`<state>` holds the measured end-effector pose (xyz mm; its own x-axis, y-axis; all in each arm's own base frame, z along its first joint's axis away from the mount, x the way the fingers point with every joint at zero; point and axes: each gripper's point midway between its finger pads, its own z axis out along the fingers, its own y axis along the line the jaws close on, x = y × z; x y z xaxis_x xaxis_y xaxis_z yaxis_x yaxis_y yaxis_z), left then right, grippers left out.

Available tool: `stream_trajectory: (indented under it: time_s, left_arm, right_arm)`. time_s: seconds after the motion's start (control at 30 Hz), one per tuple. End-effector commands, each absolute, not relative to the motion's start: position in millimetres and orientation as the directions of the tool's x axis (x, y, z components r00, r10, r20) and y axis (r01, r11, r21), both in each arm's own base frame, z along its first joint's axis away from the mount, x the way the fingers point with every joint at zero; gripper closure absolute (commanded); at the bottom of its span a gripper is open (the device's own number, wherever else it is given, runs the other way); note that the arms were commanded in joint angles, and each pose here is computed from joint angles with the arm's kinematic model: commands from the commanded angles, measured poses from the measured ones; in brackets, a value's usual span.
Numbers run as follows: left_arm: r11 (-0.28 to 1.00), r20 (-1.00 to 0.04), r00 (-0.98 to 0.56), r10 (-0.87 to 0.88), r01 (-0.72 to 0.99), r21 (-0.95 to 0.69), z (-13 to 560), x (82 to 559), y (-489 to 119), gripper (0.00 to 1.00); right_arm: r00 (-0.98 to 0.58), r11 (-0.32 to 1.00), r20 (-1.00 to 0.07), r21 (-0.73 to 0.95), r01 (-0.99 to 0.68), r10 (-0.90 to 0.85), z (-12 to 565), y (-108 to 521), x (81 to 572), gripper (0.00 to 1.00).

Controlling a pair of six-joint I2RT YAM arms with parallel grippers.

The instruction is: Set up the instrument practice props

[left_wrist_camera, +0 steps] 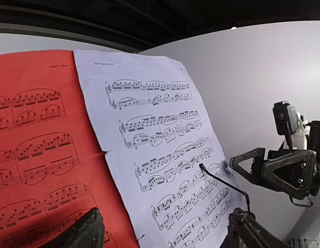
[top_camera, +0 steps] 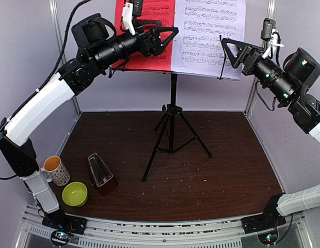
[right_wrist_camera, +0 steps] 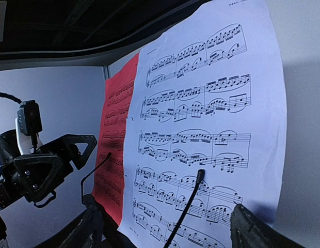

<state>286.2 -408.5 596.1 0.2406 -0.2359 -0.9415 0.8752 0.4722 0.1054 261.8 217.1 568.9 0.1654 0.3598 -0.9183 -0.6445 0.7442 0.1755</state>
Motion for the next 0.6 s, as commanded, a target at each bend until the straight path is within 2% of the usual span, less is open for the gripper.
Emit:
stream_trajectory:
  time_s: [0.0, 0.1, 0.2, 0.33, 0.57]
  left_arm:
    - [0.522, -0.915, 0.297, -0.274, 0.845, 0.118, 623.9, 265.8, -373.8, 0.11]
    - [0.544, -0.930, 0.283, -0.236, 0.831, 0.115, 614.8, 261.6, -361.0, 0.03]
    - [0.569, -0.944, 0.258, -0.205, 0.816, 0.100, 598.9, 257.2, -345.3, 0.02]
    - [0.616, -0.965, 0.207, -0.164, 0.785, 0.064, 572.4, 252.1, -314.4, 0.02]
    - [0.738, -0.997, 0.016, -0.071, 0.673, -0.042, 490.8, 258.0, -255.1, 0.02]
  right_arm:
    - [0.190, 0.760, -0.912, 0.171, -0.627, 0.362, 571.9, 204.3, 253.1, 0.10]
    - [0.182, 0.768, -0.924, 0.158, -0.621, 0.338, 566.6, 201.5, 250.4, 0.05]
    - [0.177, 0.765, -0.927, 0.152, -0.626, 0.329, 559.8, 195.3, 241.3, 0.00]
    - [0.174, 0.775, -0.933, 0.147, -0.614, 0.315, 541.5, 182.5, 230.8, 0.00]
    - [0.078, 0.786, -0.969, 0.143, -0.601, 0.235, 496.1, 170.3, 218.2, 0.00]
